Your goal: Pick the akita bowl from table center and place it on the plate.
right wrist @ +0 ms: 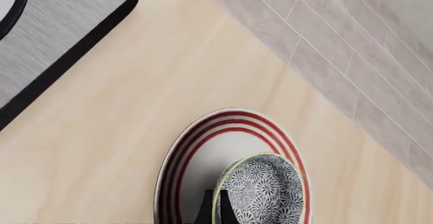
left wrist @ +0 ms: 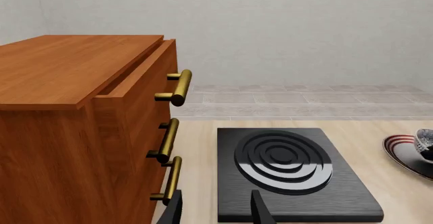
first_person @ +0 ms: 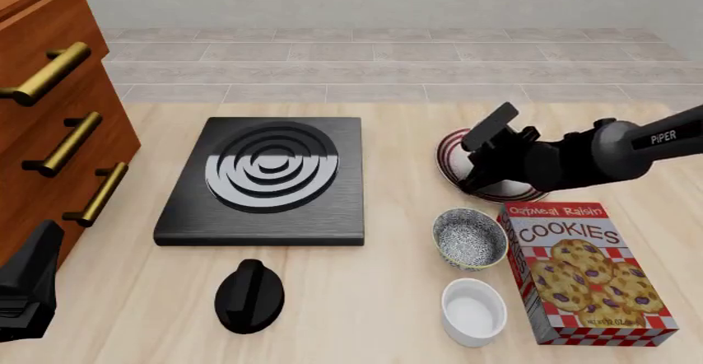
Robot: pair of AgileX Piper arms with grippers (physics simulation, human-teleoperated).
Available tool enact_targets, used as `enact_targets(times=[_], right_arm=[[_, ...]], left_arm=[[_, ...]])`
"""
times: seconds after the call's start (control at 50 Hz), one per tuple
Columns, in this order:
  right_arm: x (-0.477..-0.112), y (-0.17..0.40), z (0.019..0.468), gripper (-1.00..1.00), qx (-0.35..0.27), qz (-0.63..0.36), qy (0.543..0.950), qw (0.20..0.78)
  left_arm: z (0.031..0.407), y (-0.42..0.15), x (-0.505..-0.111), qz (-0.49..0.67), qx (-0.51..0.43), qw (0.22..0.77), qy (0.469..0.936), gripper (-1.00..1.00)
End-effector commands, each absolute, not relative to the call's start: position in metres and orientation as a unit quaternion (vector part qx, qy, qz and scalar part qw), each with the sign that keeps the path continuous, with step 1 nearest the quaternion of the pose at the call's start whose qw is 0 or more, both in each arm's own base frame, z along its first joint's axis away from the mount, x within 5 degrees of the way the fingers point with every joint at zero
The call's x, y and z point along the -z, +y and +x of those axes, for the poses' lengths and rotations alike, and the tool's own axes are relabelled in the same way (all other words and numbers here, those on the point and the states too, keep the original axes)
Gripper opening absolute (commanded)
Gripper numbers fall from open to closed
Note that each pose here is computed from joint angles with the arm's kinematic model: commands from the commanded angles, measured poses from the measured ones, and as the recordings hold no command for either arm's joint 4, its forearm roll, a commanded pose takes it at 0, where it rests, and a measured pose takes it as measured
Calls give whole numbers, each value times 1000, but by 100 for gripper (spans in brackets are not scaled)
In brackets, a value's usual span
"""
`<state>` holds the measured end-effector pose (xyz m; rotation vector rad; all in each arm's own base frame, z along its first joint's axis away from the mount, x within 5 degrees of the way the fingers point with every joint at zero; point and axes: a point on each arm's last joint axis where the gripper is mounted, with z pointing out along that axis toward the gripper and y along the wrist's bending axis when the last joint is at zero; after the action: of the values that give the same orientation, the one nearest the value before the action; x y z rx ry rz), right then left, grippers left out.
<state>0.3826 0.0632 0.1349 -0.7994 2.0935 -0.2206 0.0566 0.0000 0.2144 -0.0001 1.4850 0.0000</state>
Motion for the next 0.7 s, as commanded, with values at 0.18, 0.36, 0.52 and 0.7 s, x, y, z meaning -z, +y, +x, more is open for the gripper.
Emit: enact_targets(times=[0.18, 0.36, 0.52, 0.7], right_arm=[[-131, 65, 381, -100, 86, -329, 842, 419], [-127, 64, 379, -100, 88, -333, 842, 416], [-125, 61, 380, 100, 95, -337, 838, 417], [-123, 62, 378, 100, 97, -346, 835, 417]], left_arm=[[57, 0, -214, 0, 0, 737, 676, 100], [57, 0, -214, 0, 0, 737, 676, 100], [57, 0, -214, 0, 0, 737, 676, 100], [57, 0, -214, 0, 0, 737, 676, 100]])
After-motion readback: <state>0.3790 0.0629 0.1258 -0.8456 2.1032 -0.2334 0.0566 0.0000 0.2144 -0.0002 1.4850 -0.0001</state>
